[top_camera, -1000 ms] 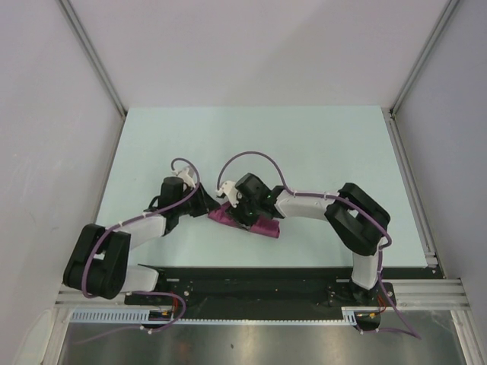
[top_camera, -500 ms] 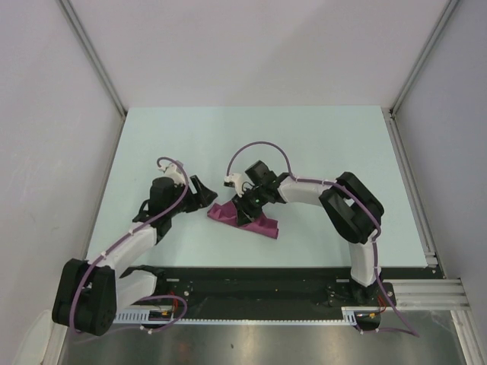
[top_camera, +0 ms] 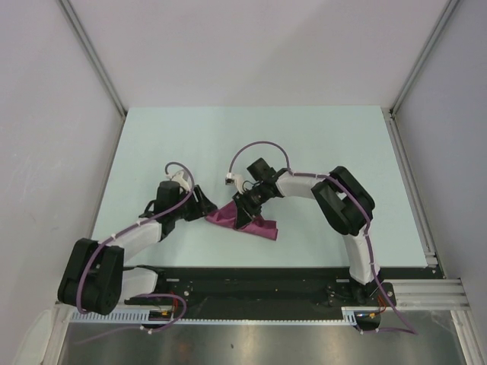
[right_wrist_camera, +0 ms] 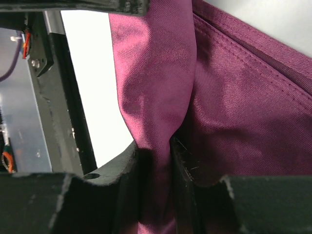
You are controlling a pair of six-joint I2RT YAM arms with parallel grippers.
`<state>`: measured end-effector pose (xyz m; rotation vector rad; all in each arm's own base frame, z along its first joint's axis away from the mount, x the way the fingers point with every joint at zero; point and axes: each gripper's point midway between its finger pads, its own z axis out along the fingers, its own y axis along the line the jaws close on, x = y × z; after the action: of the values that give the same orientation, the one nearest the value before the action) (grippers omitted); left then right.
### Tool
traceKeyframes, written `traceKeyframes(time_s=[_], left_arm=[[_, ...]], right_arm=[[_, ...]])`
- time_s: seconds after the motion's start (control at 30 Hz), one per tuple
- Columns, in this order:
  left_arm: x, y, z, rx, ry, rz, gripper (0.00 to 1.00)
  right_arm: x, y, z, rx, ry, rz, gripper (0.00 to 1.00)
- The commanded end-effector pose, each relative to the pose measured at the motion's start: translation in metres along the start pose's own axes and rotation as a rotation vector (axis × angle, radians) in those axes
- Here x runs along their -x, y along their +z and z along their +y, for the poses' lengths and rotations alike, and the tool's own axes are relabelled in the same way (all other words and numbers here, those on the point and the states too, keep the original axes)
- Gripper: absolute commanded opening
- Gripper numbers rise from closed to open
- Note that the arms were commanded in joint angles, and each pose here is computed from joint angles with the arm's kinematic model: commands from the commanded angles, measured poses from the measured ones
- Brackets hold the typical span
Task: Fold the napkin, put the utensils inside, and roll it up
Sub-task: Roll the napkin with the utensil
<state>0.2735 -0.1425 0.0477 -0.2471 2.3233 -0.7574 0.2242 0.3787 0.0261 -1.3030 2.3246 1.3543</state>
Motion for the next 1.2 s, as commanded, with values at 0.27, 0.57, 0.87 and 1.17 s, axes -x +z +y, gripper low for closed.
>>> traceKeyframes(time_s=[0.27, 0.57, 0.87, 1.17], left_arm=[[-0.017, 0.013, 0.004, -0.036, -0.022, 0.062, 0.04], [-0.022, 0.023, 0.009, -0.015, -0.032, 0.112, 0.01], [-0.017, 0.025, 0.006, -0.014, -0.019, 0.12, 0.0], [-0.013, 0.027, 0.005, -0.009, -0.016, 0.123, 0.0]], right_arm=[[-0.013, 0.003, -0.001, 0.019, 0.086, 0.064, 0.46], [0.039, -0.048, 0.002, -0.214, -0.027, -0.087, 0.63], [0.066, -0.069, 0.023, -0.499, -0.304, -0.24, 0.7], [0.046, -0.029, 0.029, -0.614, -0.511, -0.11, 0.69]])
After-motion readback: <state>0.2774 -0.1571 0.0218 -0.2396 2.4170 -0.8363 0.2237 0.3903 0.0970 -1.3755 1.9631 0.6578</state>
